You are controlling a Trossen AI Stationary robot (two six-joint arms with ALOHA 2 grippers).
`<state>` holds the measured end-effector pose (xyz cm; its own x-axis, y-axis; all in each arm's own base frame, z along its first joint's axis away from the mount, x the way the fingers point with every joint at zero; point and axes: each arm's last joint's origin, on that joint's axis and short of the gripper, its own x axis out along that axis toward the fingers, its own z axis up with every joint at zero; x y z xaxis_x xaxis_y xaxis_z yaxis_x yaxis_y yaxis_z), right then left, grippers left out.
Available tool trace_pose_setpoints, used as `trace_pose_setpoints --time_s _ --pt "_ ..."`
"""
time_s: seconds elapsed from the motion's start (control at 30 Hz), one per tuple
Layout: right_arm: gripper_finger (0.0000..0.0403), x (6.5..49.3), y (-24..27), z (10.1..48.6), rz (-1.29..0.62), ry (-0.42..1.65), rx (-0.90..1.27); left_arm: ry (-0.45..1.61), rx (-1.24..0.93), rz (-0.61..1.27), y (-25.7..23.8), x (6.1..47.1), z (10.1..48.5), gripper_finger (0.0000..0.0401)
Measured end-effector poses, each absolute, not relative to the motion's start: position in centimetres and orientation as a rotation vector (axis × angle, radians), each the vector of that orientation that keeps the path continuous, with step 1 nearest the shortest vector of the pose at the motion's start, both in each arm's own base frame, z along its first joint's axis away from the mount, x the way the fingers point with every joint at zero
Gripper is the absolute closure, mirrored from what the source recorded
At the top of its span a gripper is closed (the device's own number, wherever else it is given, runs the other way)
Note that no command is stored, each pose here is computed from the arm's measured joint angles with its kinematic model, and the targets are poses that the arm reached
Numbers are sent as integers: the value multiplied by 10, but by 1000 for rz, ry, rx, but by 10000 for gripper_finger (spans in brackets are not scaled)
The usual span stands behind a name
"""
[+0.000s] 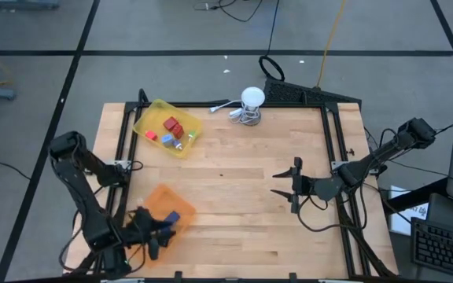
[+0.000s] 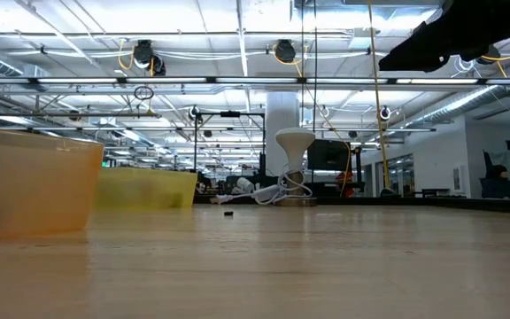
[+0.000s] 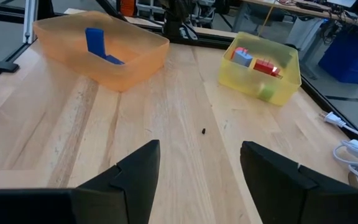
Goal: Pick & Place Office items
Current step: Put the blue digital timer into the orange bin, then return to Home Position
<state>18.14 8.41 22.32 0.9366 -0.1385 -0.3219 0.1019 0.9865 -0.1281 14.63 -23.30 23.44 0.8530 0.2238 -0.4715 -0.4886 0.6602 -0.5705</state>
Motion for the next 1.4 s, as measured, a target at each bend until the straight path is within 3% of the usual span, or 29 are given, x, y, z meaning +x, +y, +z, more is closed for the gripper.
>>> trace_pose_setpoints --time_s 0.2,0.47,0.93,1.17,1.4 --pt "190 181 84 223 -125 337 -97 588 -836 399 -251 168 207 187" --pt "191 181 84 223 -126 336 -96 810 -963 617 -241 164 189 187" --pt "190 182 84 224 -125 330 -100 883 -995 1017 -220 137 187 187" --pt "191 182 84 224 -125 330 -100 781 -976 953 -219 141 189 187" --pt "190 182 84 224 -126 330 -100 338 -793 531 -225 159 221 187"
